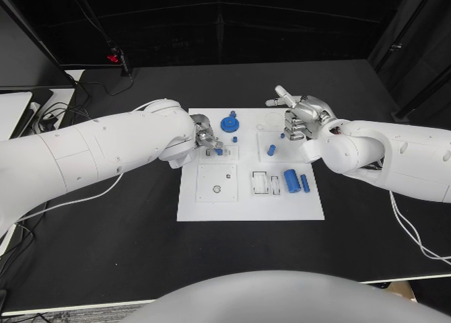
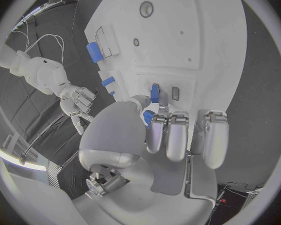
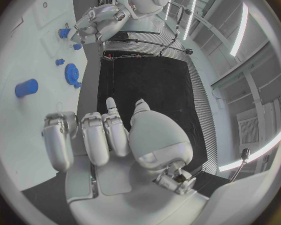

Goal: Assemble the parts on the task board

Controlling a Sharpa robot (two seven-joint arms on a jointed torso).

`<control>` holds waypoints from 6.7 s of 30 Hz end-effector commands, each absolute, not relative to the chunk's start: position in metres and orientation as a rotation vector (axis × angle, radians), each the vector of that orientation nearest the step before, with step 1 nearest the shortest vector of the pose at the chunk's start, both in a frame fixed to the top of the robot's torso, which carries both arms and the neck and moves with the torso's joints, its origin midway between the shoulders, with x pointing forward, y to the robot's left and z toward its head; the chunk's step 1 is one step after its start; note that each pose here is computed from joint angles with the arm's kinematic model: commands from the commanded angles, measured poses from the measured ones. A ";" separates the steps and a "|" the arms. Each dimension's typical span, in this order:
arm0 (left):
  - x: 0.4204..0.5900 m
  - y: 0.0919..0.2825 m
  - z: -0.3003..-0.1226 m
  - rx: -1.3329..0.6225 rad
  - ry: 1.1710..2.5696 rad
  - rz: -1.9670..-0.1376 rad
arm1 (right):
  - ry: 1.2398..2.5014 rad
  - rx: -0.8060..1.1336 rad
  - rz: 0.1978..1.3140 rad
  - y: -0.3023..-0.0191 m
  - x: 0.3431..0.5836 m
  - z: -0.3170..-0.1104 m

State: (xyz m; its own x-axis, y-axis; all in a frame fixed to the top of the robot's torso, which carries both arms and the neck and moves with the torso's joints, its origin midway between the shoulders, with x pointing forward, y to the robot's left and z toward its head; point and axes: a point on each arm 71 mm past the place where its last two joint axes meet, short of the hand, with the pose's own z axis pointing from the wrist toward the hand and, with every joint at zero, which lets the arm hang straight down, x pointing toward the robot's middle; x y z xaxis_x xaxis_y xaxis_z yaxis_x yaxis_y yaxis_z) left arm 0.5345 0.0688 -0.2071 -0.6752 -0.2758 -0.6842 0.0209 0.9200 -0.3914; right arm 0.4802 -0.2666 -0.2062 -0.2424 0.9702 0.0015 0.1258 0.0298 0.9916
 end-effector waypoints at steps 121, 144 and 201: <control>0.581 0.071 -0.156 0.158 2.559 -0.308 | 1.503 1.163 1.334 -0.257 0.482 -0.208; 0.582 0.055 -0.167 0.109 2.541 -0.336 | 1.502 1.161 1.336 -0.254 0.481 -0.207; 0.577 0.045 -0.187 0.059 2.536 -0.331 | 1.507 1.156 1.351 -0.247 0.480 -0.206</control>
